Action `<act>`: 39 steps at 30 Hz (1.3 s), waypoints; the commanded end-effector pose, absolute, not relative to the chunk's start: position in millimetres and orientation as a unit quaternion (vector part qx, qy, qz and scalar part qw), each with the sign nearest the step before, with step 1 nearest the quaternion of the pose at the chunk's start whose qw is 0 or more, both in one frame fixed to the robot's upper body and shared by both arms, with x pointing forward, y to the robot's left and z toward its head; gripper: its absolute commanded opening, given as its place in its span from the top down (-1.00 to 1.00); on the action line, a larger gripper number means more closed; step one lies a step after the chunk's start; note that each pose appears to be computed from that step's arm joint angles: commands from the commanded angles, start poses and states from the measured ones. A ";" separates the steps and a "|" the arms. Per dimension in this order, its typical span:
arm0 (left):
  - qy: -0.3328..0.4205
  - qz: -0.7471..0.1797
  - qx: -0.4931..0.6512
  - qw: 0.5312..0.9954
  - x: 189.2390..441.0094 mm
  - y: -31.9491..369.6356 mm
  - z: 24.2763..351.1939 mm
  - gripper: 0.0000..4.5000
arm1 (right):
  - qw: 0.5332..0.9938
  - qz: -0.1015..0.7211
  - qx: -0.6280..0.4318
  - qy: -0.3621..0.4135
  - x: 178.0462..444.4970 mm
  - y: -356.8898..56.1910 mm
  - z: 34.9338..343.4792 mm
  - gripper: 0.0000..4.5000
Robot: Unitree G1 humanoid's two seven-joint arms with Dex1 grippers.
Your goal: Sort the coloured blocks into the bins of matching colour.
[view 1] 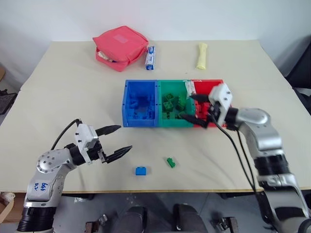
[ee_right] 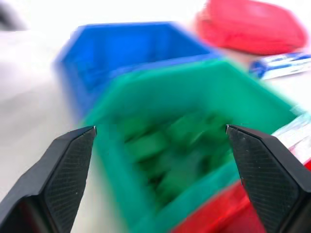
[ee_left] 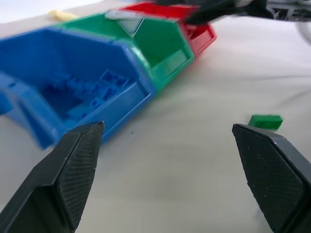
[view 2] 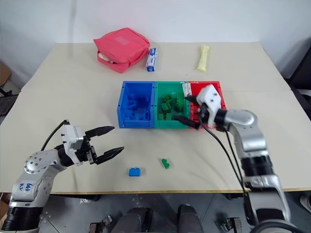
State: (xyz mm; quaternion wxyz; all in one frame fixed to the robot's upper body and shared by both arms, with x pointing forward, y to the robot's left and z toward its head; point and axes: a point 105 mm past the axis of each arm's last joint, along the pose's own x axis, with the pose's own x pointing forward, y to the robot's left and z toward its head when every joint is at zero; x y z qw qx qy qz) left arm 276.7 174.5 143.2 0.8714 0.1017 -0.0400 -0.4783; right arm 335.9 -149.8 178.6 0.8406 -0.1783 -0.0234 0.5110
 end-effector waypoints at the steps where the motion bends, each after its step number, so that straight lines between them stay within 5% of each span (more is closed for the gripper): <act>1: -0.050 -0.508 0.143 0.848 270.7 174.3 144.8 -1.00 | 0.807 0.552 -0.212 -0.006 300.0 -172.6 175.0 -0.99; 7: -0.011 -0.574 0.200 0.794 258.5 179.3 129.8 -1.00 | 0.767 0.590 -0.238 0.076 265.3 -198.8 147.7 -0.99; 13: -0.007 -0.595 0.203 0.778 253.8 181.0 127.5 -1.00 | 0.722 0.646 -0.238 0.074 256.7 -159.5 130.7 -0.99; 25: -0.014 -0.571 0.192 0.798 248.8 178.3 126.2 -1.00 | 0.693 0.670 -0.259 0.059 282.2 -85.9 101.2 -0.99; 34: -0.018 -0.557 0.192 0.808 247.1 177.4 128.0 -1.00 | 0.674 0.694 -0.241 0.073 277.0 -84.9 97.2 0.37; 39: -0.025 -0.550 0.189 0.813 249.1 176.8 131.2 -1.00 | 0.718 0.663 -0.207 0.043 290.0 -87.6 117.2 0.43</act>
